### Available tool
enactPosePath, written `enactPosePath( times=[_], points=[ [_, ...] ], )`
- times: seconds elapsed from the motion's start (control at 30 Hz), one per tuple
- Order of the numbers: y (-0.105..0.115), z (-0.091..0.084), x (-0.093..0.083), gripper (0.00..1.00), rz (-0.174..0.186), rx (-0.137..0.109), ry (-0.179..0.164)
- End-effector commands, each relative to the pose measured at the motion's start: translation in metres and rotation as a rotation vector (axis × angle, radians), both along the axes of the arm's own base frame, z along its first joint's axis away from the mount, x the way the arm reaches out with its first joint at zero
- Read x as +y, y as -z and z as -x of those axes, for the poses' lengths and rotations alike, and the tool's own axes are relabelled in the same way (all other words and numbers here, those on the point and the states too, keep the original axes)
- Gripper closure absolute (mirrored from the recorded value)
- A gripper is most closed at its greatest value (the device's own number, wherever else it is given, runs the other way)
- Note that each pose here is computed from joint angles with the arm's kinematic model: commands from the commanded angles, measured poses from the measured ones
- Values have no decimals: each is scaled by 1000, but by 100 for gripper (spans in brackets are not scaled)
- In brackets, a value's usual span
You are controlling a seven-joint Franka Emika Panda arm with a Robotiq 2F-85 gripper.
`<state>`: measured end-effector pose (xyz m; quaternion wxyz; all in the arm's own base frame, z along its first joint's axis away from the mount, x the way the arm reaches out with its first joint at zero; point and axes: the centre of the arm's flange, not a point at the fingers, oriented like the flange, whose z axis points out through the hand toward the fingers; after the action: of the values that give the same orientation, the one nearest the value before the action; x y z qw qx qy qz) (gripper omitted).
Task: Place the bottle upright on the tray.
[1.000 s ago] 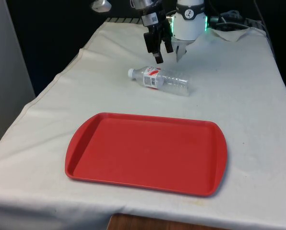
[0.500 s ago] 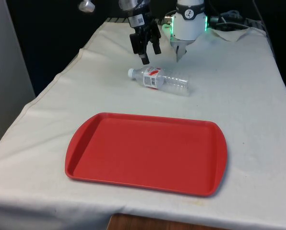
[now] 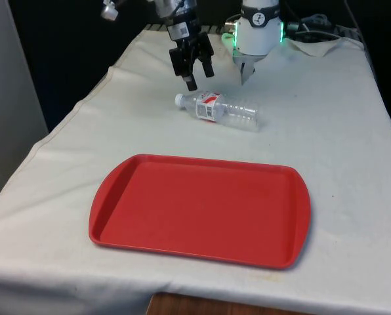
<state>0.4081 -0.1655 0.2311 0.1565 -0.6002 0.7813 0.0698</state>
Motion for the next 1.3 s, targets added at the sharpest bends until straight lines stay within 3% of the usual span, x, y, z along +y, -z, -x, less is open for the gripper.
enactPosePath(
  times=[0.0,0.23,0.27,0.3,0.53,0.57,0.6,0.8,0.83,0.87,0.9,1.03,1.07,1.13,1.27],
  points=[
    [-2,0,-2,0,-18,-20,4],
    [1,3,-9,0,-41,-40,14],
    [4,4,-7,0,-29,-24,9],
    [1,4,-9,0,-45,-43,15],
    [3,10,-13,0,-71,-58,23],
    [6,10,-13,0,-62,-41,21],
    [4,11,-14,0,-75,-61,24],
    [8,17,-17,0,-99,-77,33],
    [10,17,-16,0,-94,-60,30],
    [10,19,-17,0,-104,-79,36],
    [10,21,-18,0,-105,-81,36],
    [14,25,-19,0,-112,-83,40],
    [16,25,-18,0,-107,-70,35],
    [15,25,-18,0,-112,-81,39],
    [16,25,-18,0,-109,-75,37]
  ],
)
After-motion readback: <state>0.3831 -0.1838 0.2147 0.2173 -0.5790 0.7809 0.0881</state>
